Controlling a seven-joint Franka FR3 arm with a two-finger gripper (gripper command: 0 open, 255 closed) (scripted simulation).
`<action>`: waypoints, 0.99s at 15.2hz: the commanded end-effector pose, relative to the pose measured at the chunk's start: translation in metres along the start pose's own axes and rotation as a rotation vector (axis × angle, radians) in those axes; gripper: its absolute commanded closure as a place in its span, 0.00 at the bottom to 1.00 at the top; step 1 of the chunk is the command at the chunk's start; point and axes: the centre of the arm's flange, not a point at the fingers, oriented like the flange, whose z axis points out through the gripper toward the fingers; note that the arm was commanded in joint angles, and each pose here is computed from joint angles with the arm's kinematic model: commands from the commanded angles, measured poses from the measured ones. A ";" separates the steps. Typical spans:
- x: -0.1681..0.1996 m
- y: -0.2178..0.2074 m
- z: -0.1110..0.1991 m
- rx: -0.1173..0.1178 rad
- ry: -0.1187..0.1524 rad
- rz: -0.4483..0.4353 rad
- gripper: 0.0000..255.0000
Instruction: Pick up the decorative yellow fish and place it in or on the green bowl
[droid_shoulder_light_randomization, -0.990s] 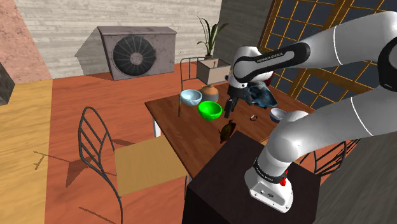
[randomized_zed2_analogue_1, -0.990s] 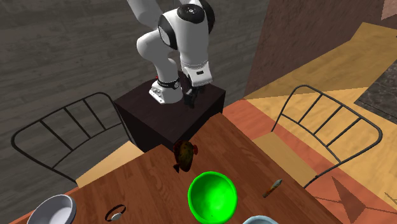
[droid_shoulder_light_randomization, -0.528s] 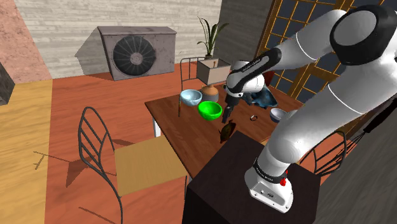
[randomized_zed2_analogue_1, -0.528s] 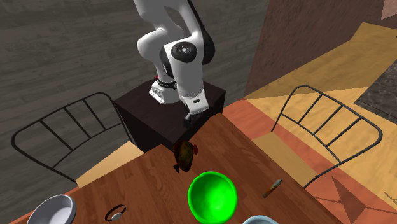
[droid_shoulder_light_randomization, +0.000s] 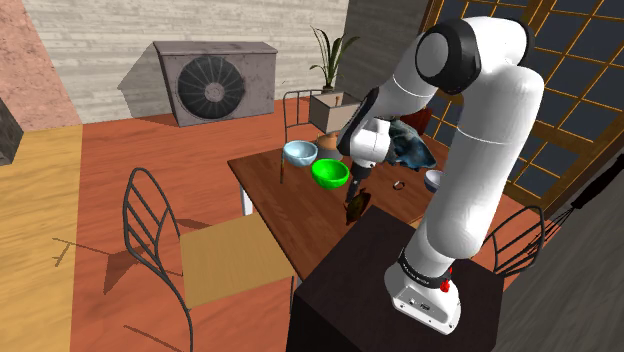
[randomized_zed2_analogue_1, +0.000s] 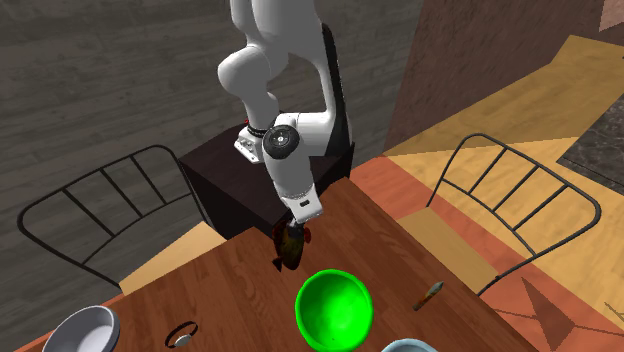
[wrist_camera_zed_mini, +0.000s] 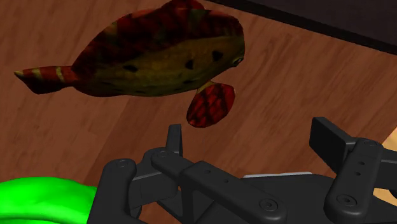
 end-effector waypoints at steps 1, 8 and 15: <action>0.002 0.019 0.023 -0.001 0.018 -0.017 0.00; 0.003 0.019 0.060 -0.001 0.018 -0.017 0.00; 0.003 0.019 0.063 -0.001 0.018 -0.017 0.00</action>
